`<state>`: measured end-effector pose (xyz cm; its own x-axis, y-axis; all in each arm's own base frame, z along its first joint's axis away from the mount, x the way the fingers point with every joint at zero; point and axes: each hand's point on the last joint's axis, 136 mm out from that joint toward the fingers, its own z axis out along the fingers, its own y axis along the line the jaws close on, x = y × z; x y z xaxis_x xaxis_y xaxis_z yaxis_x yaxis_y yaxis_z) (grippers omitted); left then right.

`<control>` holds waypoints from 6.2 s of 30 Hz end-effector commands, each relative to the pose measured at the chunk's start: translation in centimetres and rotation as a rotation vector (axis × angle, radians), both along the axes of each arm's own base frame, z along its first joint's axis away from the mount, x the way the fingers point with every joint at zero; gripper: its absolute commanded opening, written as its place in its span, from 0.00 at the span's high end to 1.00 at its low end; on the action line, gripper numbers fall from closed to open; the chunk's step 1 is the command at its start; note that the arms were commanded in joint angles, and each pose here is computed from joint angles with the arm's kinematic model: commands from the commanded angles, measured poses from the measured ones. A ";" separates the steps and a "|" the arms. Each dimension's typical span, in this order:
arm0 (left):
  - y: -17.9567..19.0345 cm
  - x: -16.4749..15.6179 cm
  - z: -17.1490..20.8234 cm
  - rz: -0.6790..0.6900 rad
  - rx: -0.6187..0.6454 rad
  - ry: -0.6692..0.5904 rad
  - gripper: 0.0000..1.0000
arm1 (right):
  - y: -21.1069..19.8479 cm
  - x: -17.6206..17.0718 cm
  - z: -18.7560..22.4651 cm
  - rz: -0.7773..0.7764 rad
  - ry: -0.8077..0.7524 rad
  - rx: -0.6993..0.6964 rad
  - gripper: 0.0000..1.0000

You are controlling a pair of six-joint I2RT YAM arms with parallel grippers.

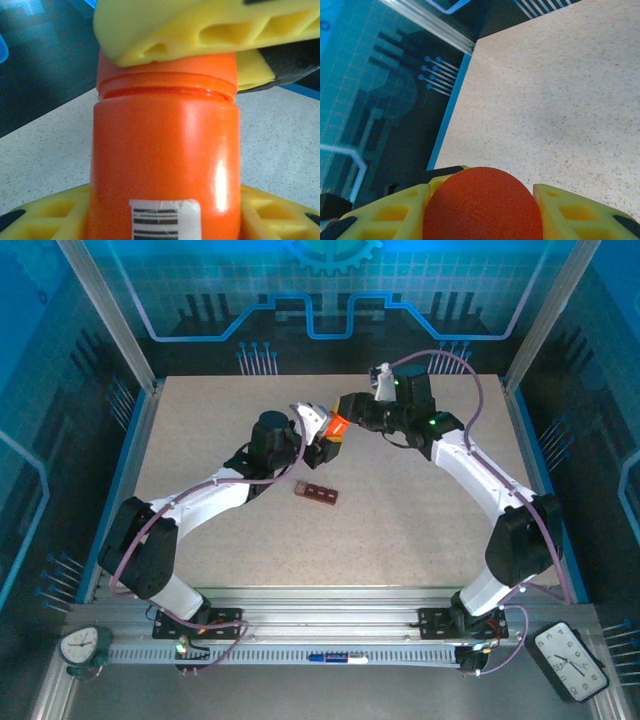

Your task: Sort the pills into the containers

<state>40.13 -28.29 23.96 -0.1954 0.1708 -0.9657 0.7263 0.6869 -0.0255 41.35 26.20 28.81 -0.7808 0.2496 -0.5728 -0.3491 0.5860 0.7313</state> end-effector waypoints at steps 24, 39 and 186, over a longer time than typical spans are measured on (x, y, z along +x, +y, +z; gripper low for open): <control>0.7 -0.4 2.3 -0.017 -0.004 -0.085 0.95 | -4.1 0.5 1.9 -0.171 0.051 0.021 0.21; -0.7 -0.5 1.8 -0.037 0.028 -0.088 0.95 | 0.0 -0.1 0.0 -0.081 0.088 -0.017 0.26; -0.1 -0.2 2.9 -0.030 0.055 -0.111 1.00 | -3.0 -0.1 0.6 -0.172 0.148 0.033 0.15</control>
